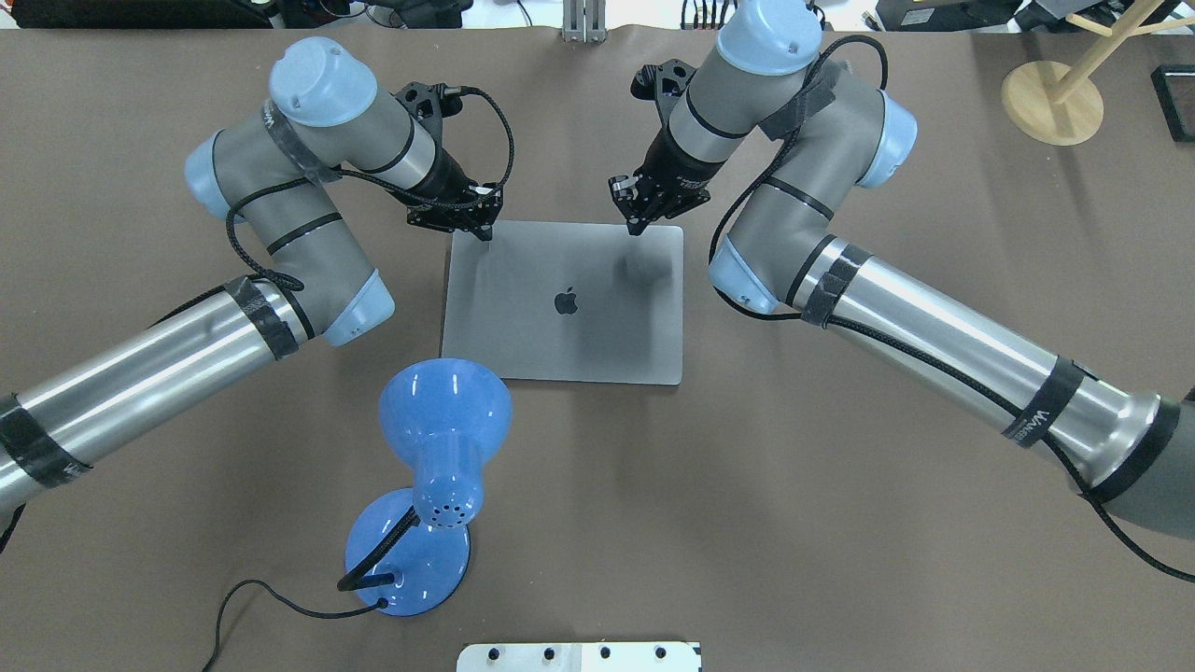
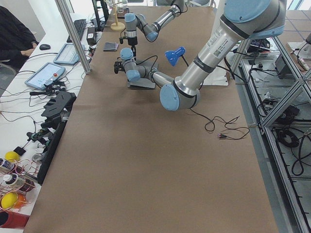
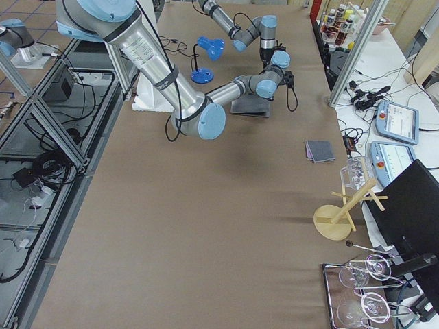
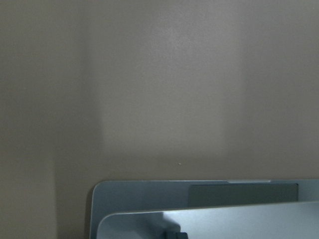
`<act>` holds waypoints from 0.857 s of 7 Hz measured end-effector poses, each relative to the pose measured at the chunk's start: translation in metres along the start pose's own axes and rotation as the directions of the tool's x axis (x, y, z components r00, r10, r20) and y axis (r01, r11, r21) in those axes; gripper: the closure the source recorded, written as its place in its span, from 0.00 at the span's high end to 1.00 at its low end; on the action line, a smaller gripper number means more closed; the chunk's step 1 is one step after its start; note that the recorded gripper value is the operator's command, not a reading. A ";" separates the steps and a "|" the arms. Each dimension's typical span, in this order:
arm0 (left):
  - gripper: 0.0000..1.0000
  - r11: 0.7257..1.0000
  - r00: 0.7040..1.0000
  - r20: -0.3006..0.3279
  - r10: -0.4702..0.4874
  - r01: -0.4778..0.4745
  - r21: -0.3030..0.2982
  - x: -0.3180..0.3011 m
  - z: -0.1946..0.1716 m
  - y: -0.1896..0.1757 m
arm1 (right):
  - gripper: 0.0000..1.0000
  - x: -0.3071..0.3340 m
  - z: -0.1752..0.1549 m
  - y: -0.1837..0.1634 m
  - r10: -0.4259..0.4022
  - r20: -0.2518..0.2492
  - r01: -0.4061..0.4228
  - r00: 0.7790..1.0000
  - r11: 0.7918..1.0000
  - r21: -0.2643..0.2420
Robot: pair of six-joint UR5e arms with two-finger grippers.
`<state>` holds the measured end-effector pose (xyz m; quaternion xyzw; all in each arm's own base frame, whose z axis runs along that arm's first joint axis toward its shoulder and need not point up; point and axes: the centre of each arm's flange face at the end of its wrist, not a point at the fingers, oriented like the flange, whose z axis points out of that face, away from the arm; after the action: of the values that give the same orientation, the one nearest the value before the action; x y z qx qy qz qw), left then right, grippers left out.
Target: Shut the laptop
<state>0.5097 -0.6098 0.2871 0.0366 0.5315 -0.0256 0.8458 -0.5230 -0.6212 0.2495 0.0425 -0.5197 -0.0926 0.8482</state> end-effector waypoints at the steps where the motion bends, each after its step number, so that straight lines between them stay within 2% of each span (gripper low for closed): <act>1: 0.00 1.000 1.000 0.001 0.002 -0.002 -0.001 0.001 0.002 0.002 | 0.00 0.002 0.008 -0.005 0.003 -0.009 -0.003 1.000 1.000 0.003; 3: 0.00 1.000 1.000 -0.001 0.004 -0.004 -0.002 0.002 0.003 0.003 | 0.00 0.003 0.016 -0.006 0.003 -0.019 -0.003 1.000 1.000 0.006; 4: 0.31 1.000 1.000 -0.010 0.008 -0.008 0.000 0.006 -0.001 0.003 | 0.00 0.002 0.015 -0.006 0.003 -0.019 -0.003 1.000 1.000 0.009; 5: 0.98 1.000 0.999 -0.028 0.017 -0.017 0.007 0.013 -0.011 0.003 | 0.73 -0.001 0.007 -0.008 0.002 -0.006 -0.001 1.000 1.000 0.014; 6: 0.98 0.999 0.998 -0.053 0.032 -0.030 0.027 0.022 -0.030 0.002 | 1.00 -0.004 -0.009 -0.011 0.005 0.019 -0.006 1.000 1.000 0.017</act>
<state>0.4930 -0.6055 0.2544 0.0565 0.5531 -0.0184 0.8310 -0.5176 -0.6313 0.2399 0.0477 -0.5285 -0.0862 0.8432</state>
